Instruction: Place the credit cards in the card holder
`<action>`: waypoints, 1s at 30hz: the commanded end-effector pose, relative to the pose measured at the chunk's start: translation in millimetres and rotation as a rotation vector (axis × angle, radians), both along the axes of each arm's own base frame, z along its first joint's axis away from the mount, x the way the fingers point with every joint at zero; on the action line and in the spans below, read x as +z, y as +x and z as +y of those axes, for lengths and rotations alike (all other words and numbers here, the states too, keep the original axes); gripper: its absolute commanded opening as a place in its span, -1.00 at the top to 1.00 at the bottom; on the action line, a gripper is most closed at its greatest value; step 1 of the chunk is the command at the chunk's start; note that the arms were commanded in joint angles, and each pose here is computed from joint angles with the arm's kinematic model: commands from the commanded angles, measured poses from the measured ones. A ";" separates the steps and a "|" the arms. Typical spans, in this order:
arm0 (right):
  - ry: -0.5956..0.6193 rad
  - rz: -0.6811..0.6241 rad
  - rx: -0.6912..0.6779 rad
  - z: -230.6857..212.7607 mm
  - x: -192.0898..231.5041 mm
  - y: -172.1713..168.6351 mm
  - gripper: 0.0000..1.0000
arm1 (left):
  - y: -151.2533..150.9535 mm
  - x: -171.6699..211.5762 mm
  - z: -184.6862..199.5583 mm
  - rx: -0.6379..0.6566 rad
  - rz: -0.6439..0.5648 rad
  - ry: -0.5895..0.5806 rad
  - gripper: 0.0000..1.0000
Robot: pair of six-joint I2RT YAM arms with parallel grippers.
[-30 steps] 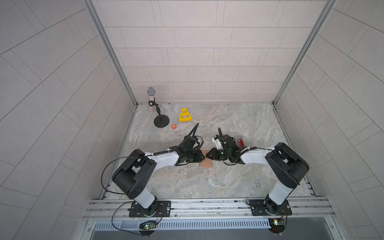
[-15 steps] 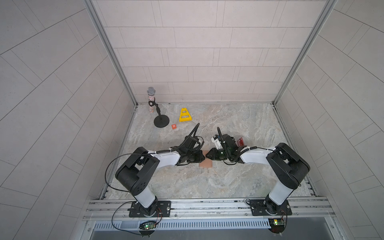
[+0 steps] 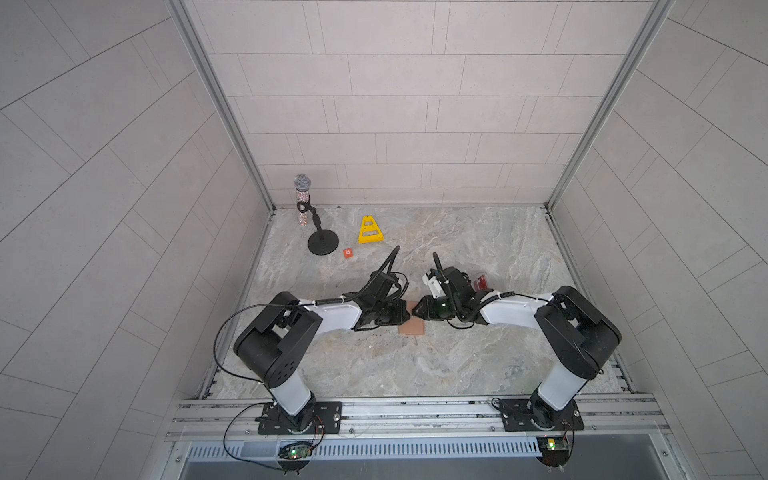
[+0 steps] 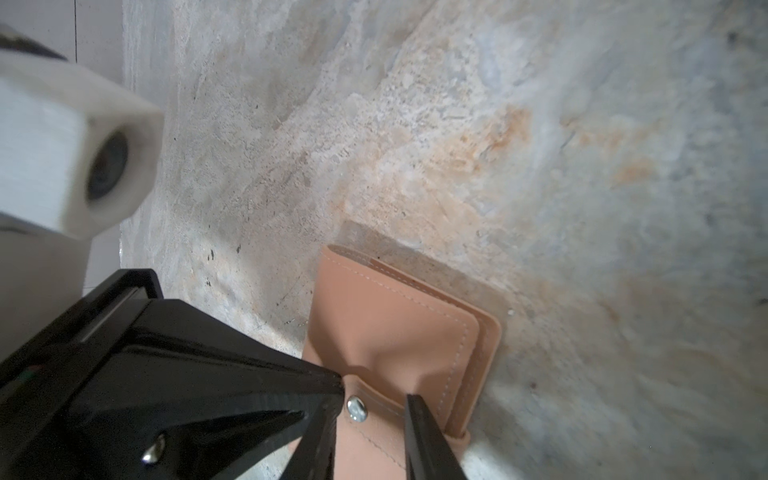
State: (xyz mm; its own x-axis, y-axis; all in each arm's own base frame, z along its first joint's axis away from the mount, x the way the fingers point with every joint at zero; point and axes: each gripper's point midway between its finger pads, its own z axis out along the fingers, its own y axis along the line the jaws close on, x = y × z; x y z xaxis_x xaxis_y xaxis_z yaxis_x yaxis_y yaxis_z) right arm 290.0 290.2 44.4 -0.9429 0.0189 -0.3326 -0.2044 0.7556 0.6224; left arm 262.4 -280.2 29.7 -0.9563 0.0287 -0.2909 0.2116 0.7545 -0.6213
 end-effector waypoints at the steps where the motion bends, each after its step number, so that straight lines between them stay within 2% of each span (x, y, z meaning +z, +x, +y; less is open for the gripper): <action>1: -0.073 0.038 0.002 -11.8 -8.5 -9.3 0.37 | -4.4 -8.2 -0.9 -0.011 0.028 0.008 0.88; 17: -0.110 0.047 0.028 -14.8 -9.9 -12.9 0.43 | -6.9 -5.5 -2.3 -0.013 0.033 -0.011 0.93; 25: -0.131 0.047 0.042 -14.5 -7.4 -12.3 0.27 | -8.9 -4.9 -7.8 -0.035 0.045 -0.039 0.87; 30: -0.148 0.049 0.043 -15.7 -8.7 -11.3 0.29 | -8.6 -4.8 -10.1 -0.036 0.048 -0.050 0.86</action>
